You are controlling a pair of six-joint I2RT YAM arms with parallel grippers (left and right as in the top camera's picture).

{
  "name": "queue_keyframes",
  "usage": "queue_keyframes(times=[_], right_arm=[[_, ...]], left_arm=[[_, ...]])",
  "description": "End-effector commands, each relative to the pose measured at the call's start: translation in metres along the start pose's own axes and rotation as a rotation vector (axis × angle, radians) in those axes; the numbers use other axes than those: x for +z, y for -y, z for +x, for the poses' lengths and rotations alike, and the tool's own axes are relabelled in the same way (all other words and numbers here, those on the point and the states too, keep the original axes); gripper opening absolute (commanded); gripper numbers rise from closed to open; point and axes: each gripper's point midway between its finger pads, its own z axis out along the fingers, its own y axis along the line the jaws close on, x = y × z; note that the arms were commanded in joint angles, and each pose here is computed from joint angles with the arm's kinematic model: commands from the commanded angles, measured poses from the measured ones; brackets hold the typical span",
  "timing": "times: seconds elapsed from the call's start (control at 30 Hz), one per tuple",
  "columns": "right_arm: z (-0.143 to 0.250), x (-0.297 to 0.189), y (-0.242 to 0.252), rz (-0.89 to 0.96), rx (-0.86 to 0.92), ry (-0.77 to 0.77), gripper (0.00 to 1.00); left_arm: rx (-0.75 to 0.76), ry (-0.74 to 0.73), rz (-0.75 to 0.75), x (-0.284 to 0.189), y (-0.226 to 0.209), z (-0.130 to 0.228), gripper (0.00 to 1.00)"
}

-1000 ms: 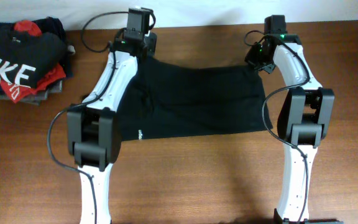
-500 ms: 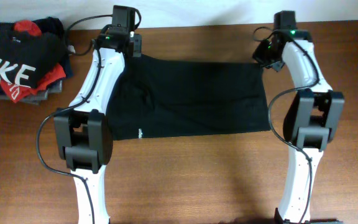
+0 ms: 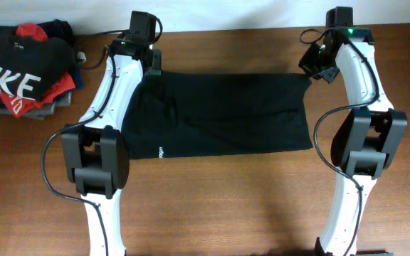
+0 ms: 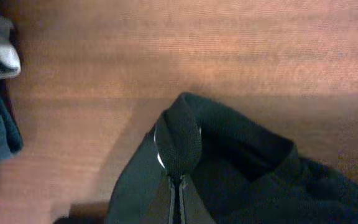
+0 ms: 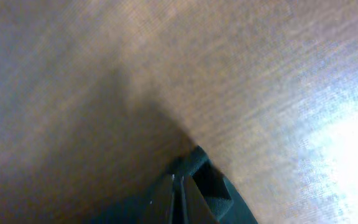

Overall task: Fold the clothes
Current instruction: 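Lower the top edge with both grippers onto the folded shirt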

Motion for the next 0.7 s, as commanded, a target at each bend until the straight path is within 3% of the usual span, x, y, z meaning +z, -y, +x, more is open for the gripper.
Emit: queue_keyframes(times=[0.0,0.27,0.67], right_arm=[[-0.010,-0.032,0.002,0.013,-0.031,0.055,0.04],[0.004,-0.033,0.022,0.105,-0.025,0.004,0.04],[0.021,-0.036,0.031,0.143,-0.022,-0.063,0.04]], left_arm=[[-0.078,0.067,-0.020,-0.040,-0.019,-0.020,0.01],[-0.077,-0.005,-0.030,-0.072,-0.031,-0.001,0.01],[-0.081,-0.207,-0.011,-0.079,-0.029,0.049,0.01]])
